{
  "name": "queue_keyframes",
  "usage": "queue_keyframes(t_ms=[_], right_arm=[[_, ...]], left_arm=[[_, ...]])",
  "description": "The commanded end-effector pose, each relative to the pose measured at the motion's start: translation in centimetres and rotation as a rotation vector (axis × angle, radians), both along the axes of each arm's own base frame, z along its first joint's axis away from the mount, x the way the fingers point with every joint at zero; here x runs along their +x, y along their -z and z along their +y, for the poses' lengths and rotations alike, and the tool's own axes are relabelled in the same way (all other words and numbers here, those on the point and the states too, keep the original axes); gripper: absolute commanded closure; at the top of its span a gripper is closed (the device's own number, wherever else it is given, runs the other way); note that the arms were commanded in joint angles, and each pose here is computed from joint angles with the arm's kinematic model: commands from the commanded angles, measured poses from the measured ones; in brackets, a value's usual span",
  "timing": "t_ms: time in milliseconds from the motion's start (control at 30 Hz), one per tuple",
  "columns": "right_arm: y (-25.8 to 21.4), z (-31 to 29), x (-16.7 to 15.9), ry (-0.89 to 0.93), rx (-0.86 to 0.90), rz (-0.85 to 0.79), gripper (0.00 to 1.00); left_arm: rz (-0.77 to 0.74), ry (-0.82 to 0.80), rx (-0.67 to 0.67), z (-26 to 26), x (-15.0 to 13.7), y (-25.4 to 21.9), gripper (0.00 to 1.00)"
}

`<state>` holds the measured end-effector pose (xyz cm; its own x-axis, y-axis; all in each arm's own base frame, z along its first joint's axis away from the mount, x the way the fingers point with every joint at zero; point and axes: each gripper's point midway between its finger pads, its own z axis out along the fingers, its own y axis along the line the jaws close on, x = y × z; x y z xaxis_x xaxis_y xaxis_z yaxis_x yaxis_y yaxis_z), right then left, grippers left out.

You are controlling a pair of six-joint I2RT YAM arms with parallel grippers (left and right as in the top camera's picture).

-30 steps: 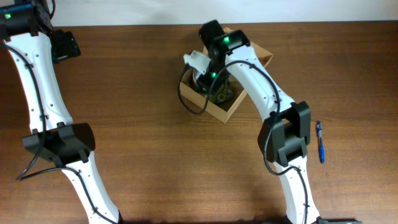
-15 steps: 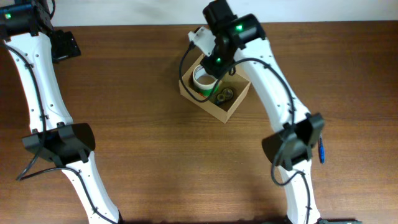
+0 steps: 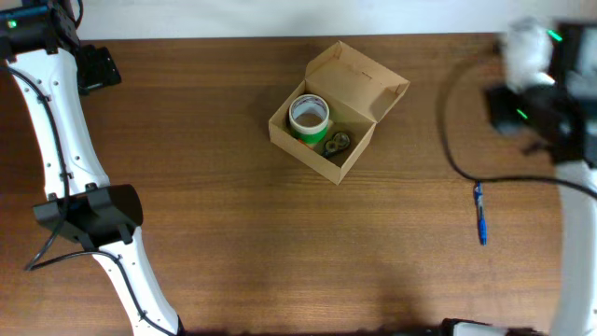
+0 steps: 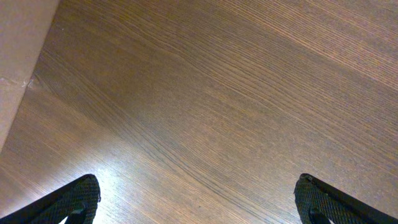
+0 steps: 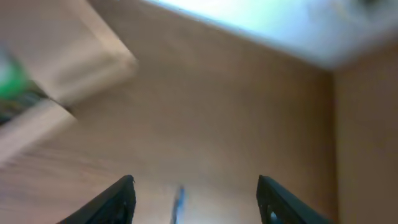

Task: Pack container
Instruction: 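Move the right gripper down and grasp the blue pen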

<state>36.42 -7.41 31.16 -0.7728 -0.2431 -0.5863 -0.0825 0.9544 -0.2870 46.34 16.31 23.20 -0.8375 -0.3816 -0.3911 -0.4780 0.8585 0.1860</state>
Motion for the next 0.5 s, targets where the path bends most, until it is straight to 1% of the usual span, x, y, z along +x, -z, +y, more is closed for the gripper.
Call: queue_keyframes(t_ms=[0, 33, 133, 200, 333, 467], right_arm=[[7.2, -3.2, -1.8, 0.14, 0.171, 0.148, 0.41], [9.4, -4.2, -2.6, 0.178, 0.233, 0.182, 0.41], [13.6, -6.4, -3.7, 0.251, 0.279, 0.242, 0.42], [16.3, -7.5, -4.3, 0.291, 0.3, 0.284, 0.4], [19.7, -8.8, -4.7, 0.316, 0.303, 0.372, 0.36], [22.8, -9.5, -5.2, 0.309, 0.278, 0.474, 0.36]], left_arm=[[-0.004, 0.002, -0.001, 0.1, -0.1, -0.2, 0.0], [-0.003, 0.002, -0.001, 0.1, -0.1, -0.2, 0.0], [-0.004, 0.002, -0.001, 0.1, -0.1, -0.2, 0.0], [-0.003, 0.002, -0.001, 0.1, -0.1, -0.2, 0.0], [-0.004, 0.002, -0.001, 0.1, -0.1, -0.2, 0.0], [-0.004, 0.002, -0.001, 0.1, -0.1, -0.2, 0.0]])
